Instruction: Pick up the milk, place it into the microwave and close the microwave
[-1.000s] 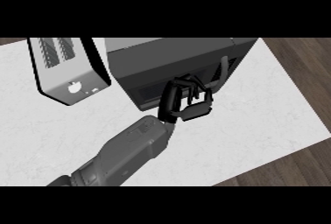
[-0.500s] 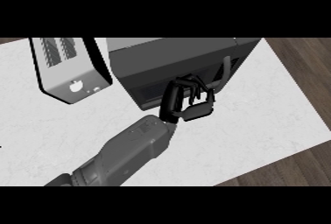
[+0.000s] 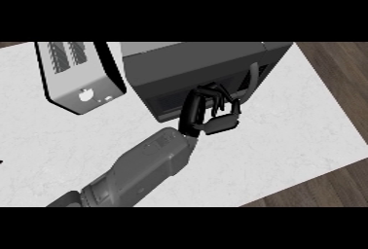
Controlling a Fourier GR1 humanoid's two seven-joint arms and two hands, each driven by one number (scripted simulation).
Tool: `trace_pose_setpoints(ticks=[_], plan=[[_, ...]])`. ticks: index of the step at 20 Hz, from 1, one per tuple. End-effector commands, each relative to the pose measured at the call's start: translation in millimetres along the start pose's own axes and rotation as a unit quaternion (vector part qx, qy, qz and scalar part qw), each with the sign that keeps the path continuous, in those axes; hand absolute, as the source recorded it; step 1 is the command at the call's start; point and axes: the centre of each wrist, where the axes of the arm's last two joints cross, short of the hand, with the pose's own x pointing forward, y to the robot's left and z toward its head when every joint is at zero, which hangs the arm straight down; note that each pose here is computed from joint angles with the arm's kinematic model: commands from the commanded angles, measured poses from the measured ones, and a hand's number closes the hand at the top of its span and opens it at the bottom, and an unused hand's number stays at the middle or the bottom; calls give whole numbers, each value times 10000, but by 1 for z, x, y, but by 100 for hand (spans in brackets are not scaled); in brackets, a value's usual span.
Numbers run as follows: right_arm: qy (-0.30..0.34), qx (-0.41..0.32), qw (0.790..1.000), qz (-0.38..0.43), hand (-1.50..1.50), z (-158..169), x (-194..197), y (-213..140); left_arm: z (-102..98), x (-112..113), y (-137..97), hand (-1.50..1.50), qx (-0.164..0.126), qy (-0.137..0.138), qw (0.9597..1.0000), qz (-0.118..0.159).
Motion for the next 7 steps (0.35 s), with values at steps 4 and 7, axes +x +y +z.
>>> trace_pose_setpoints(ticks=[4,7], plan=[[-66,126,9998,-114,-150,-5,2,-7,-28,12,4,150,178,-86,9998,-104],[-101,96,9999,-89,-150,-9,6,-12,-29,13,3,150,162,-127,9997,-88]])
